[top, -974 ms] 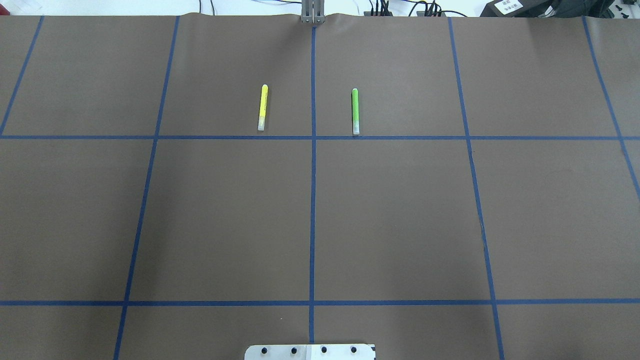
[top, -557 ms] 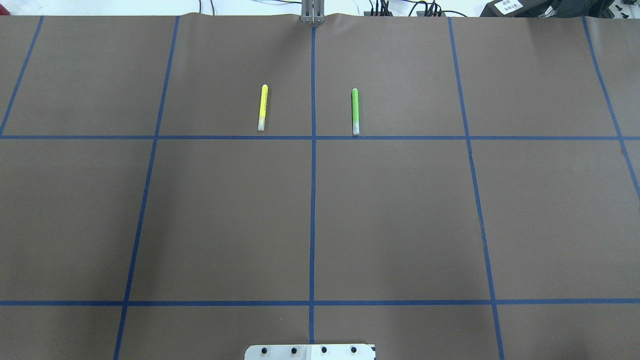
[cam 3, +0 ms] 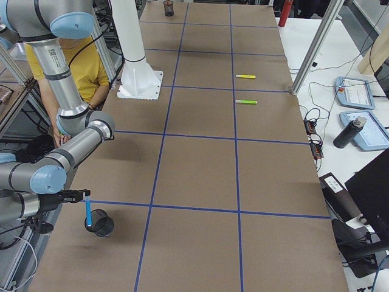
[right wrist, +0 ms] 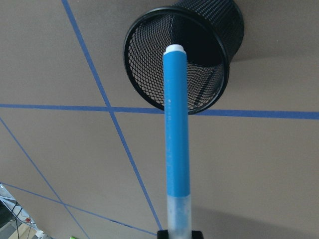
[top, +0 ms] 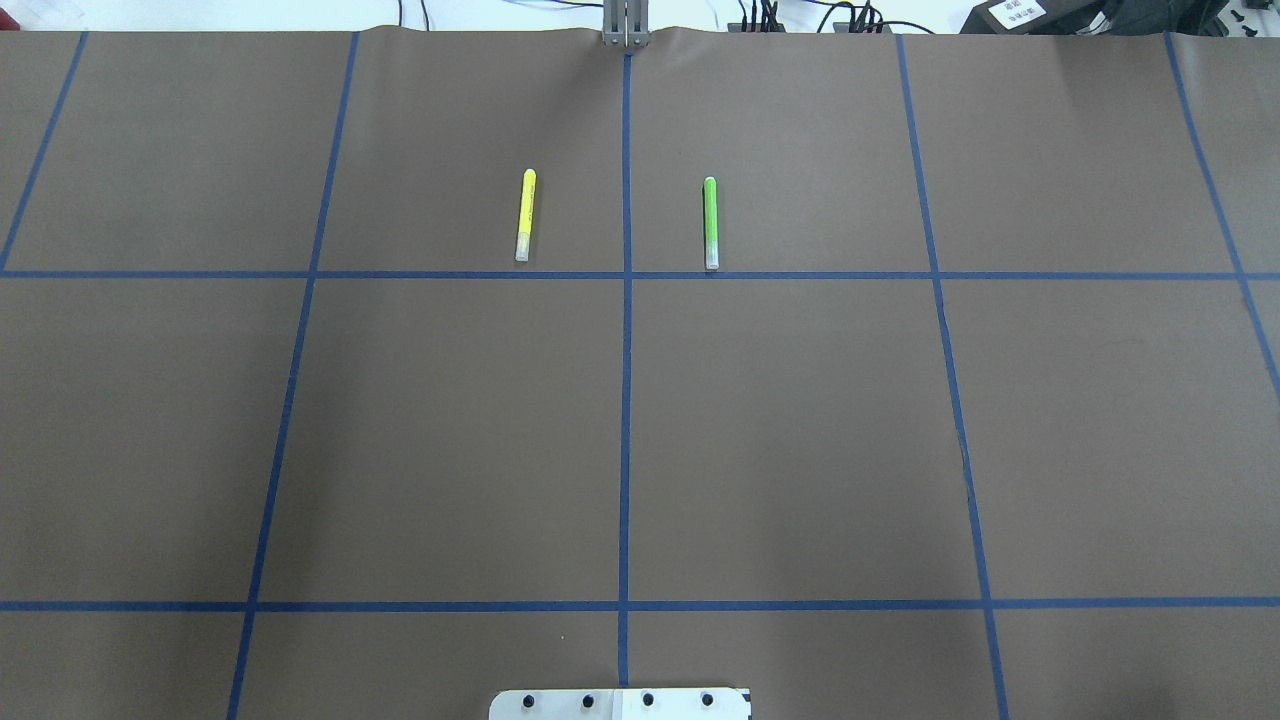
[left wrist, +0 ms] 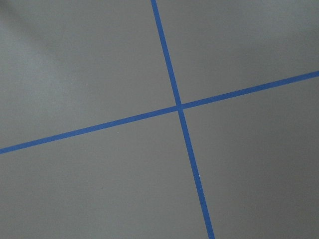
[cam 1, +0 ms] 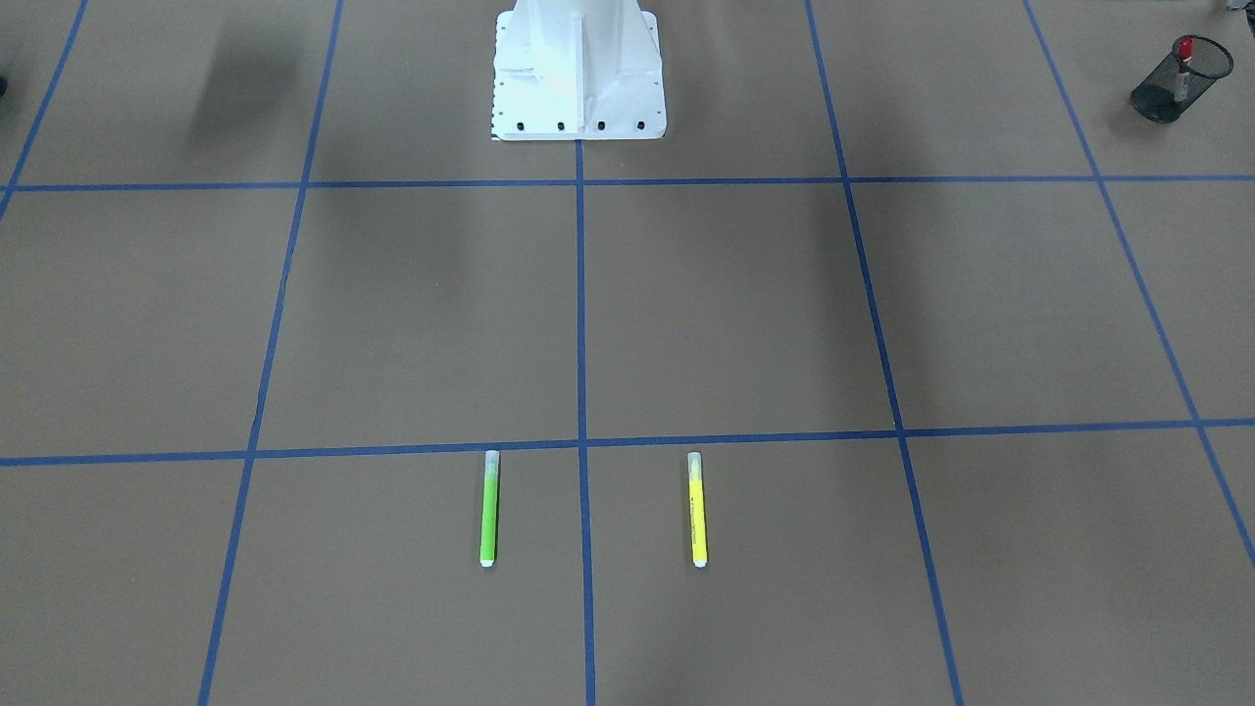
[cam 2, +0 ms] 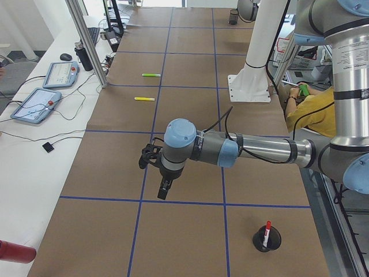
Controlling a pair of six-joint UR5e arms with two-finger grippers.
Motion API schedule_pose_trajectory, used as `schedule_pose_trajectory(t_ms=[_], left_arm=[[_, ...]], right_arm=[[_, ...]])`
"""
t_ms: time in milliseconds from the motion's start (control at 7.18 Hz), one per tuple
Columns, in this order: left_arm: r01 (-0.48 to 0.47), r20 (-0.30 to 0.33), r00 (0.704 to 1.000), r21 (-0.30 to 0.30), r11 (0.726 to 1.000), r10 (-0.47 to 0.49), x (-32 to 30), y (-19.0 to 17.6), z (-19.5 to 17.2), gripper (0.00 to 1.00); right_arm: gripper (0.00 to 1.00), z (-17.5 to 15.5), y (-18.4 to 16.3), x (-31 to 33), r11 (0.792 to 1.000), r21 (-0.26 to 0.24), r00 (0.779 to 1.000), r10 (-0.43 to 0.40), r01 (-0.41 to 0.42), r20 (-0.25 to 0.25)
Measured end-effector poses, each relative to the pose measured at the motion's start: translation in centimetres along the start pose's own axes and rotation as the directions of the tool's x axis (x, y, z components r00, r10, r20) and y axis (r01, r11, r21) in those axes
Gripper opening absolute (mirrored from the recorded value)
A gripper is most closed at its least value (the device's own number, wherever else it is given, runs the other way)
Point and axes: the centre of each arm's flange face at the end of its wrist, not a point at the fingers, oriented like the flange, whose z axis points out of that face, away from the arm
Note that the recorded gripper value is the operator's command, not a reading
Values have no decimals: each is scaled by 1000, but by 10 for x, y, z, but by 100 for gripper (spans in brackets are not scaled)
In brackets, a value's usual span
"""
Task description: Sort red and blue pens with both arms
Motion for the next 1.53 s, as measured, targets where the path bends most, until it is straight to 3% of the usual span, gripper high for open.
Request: schedule_pose_trajectory(t_ms=[278,418,557,696,1253,1531], left_arm=[[1,0,1000,-1,1000,-1,0,1,0,100],[1,0,1000,-1,1000,-1,0,1,0,100],[2,0,1000,-2,1000,-2,0,1,0,100],[2,0,1000,-2,1000,-2,0,1,0,100],[3,0,1000,-3,1000,-3,0,2,1,100],[7,-1,1000,-7,1000,-7,-2,5,2,100]], right_arm=[[0,5,-2,2,1000,-15,1000,18,-18,11],[8,6,-4,3,1000,-20,1000,24,-24,18],[34,7,-5,3,999,-20,999,25,-25,24],[99,7,-5,3,1000,-17,999,21,-20,27],[100,3,-5,2,1000,-3,1000,1,-1,21],[100,-9,-8,-4,999,40,1000,-24,24,-3]])
